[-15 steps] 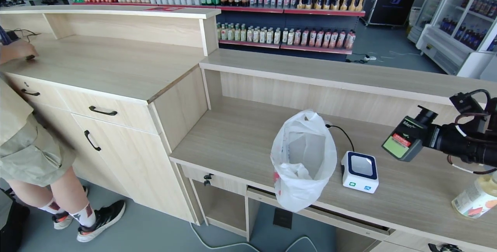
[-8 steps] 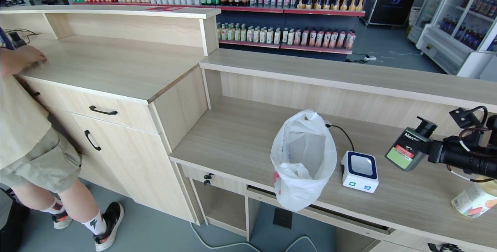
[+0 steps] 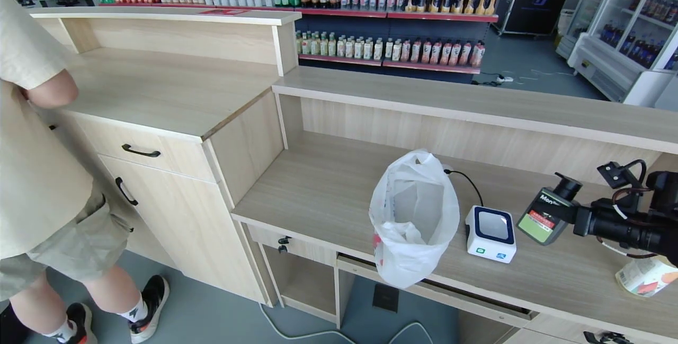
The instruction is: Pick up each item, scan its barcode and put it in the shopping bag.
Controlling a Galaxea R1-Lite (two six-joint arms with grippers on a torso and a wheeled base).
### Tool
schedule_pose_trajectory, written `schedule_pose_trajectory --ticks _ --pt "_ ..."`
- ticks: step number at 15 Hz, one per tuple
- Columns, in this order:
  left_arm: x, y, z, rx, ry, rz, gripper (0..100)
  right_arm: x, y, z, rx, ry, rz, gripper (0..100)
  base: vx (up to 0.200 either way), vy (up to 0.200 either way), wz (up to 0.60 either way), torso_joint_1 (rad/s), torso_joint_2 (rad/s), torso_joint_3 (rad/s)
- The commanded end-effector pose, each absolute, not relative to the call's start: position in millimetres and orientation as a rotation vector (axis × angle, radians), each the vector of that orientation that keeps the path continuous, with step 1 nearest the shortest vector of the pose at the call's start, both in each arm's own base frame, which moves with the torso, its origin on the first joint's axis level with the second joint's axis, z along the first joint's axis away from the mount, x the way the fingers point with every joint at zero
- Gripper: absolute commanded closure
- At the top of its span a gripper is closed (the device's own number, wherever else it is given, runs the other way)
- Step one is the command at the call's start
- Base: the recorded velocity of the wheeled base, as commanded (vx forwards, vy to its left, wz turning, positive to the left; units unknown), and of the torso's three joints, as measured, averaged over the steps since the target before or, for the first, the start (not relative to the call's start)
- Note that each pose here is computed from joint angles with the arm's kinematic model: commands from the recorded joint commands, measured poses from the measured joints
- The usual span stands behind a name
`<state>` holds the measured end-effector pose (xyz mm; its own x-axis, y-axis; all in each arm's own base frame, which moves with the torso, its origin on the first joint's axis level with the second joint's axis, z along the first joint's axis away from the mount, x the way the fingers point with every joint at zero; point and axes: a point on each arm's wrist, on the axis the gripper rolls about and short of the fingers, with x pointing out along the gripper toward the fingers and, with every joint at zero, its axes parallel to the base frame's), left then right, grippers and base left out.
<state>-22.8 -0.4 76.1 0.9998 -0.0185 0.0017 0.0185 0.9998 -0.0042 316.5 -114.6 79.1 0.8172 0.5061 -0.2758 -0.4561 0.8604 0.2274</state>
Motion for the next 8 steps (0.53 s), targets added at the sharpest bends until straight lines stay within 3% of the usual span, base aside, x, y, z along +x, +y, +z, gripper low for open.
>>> schedule_pose_trajectory --ticks 1,8 --pt "-22.8 -0.4 76.1 -0.005 -0.001 -0.018 0 319.5 -112.1 76.5 0.156 0.341 0.524 100 0.0 0.0 0.0 0.0 0.0 0.0" --pt "-22.8 -0.4 76.1 -0.005 -0.001 -0.018 0 340.8 -121.6 72.3 0.13 0.313 0.515 100 0.0 0.0 0.0 0.0 0.0 0.0"
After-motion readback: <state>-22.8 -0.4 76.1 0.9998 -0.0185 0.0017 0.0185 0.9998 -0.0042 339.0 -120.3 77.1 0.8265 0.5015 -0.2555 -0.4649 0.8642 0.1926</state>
